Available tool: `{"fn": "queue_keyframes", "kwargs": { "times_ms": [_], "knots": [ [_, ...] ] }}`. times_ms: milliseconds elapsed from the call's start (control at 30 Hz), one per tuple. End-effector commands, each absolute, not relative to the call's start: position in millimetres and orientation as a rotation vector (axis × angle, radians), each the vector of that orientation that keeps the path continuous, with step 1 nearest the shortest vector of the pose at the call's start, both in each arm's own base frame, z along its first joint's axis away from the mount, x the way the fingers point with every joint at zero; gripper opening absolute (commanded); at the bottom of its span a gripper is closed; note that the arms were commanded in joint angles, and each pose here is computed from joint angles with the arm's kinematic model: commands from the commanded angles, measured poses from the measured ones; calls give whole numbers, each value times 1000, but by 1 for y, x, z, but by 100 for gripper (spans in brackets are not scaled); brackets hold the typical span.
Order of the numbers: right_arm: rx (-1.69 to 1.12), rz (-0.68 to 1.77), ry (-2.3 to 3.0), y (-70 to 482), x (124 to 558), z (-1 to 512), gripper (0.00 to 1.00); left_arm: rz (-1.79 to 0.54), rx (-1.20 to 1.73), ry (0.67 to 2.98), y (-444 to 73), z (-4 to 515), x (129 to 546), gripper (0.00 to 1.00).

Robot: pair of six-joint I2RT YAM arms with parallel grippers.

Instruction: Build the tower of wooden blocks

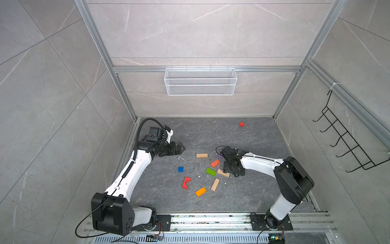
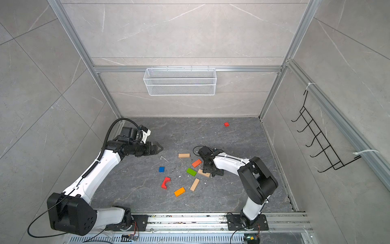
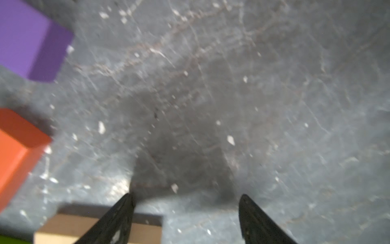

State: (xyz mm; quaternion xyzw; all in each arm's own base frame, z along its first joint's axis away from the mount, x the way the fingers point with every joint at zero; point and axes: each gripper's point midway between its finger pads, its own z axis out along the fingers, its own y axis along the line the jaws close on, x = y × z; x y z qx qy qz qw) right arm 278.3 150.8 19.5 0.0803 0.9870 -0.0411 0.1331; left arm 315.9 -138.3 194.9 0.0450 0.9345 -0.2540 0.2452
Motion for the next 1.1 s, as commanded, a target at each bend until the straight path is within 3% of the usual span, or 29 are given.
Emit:
{"fn": "queue_keyframes", "kwargs": {
  "times_ms": [0,133,367,900,1067],
  "knots": [
    [200,-151,2871,141,270,31,79,-699,154,2520,-140,202,315,100],
    [196,-109,2854,147,274,46,88,-700,153,2522,-140,202,314,100],
    [361,132,2882,173,263,52,92,-699,154,2520,-140,202,315,100],
    [619,66,2782,204,264,49,89,-699,159,2517,-141,204,313,100],
    [671,45,2745,204,264,46,83,-700,158,2517,-141,204,313,100]
  ]
}}
